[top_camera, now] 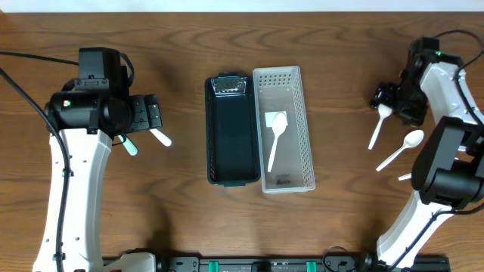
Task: Pack container
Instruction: 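Move the right gripper back to the next white spoon, then grasp the spoon, place it in the clear basket, release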
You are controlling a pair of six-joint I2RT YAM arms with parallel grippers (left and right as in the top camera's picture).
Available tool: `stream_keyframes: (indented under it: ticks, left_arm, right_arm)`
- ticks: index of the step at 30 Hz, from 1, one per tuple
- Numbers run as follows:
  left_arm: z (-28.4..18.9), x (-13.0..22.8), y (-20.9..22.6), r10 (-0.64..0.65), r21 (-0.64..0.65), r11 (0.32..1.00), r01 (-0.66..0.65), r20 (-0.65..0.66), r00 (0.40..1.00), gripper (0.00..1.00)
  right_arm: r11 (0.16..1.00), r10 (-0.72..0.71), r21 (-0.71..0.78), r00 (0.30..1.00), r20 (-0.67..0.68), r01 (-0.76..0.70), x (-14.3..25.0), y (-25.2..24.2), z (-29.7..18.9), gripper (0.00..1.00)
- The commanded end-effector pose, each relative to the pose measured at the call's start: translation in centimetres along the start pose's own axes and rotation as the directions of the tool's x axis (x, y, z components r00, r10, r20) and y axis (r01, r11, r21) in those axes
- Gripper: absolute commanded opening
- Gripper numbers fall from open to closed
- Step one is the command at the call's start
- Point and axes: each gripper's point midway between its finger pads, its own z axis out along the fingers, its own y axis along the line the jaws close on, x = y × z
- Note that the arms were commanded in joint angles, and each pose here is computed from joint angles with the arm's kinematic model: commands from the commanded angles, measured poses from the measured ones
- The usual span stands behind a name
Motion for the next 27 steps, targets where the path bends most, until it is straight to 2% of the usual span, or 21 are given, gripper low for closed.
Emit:
stream_keyframes:
  ticks: [1,9,14,24,25,27]
  left_arm:
    - [0.3,0.2,0.2,-0.011,-0.010,1.000,0.011,-0.012,1.000,0.98]
    - [0.3,0.2,0.2,-0.011,-0.010,1.000,0.011,-0.012,1.000,0.98]
    - [0.3,0.2,0.2,-0.011,-0.010,1.000,0.011,-0.013,1.000,0.98]
    - [0.3,0.2,0.2,-0.011,-0.010,1.000,0.011,-0.012,1.000,0.98]
    - [0.3,0.2,0.2,-0.011,-0.010,1.000,0.011,-0.012,1.000,0.98]
    - [0.3,0.2,0.2,-0.011,-0.010,1.000,0.011,-0.012,1.000,0.98]
  right_arm:
    - [1.000,-0.018,-0.018,1.000,-0.012,0.017,0.7,0.0,0.8,0.89]
    - [1.000,-0.018,-0.017,1.000,-0.017,0.017,1.3,-0.2,2.6,0.89]
    - [1.000,-0.018,-0.013,1.000,-0.023,0.018,1.4,-0.2,3.1,0.79]
    - [1.000,-0.017,0.009,0.996,-0.092,0.018,2.5,-0.6,5.6,0.79]
    - [1.000,-0.017,0.010,0.995,-0.093,0.018,2.5,-0.6,5.6,0.77]
    - [1.000,-0.017,0.009,0.995,-0.094,0.018,2.5,-0.6,5.6,0.64]
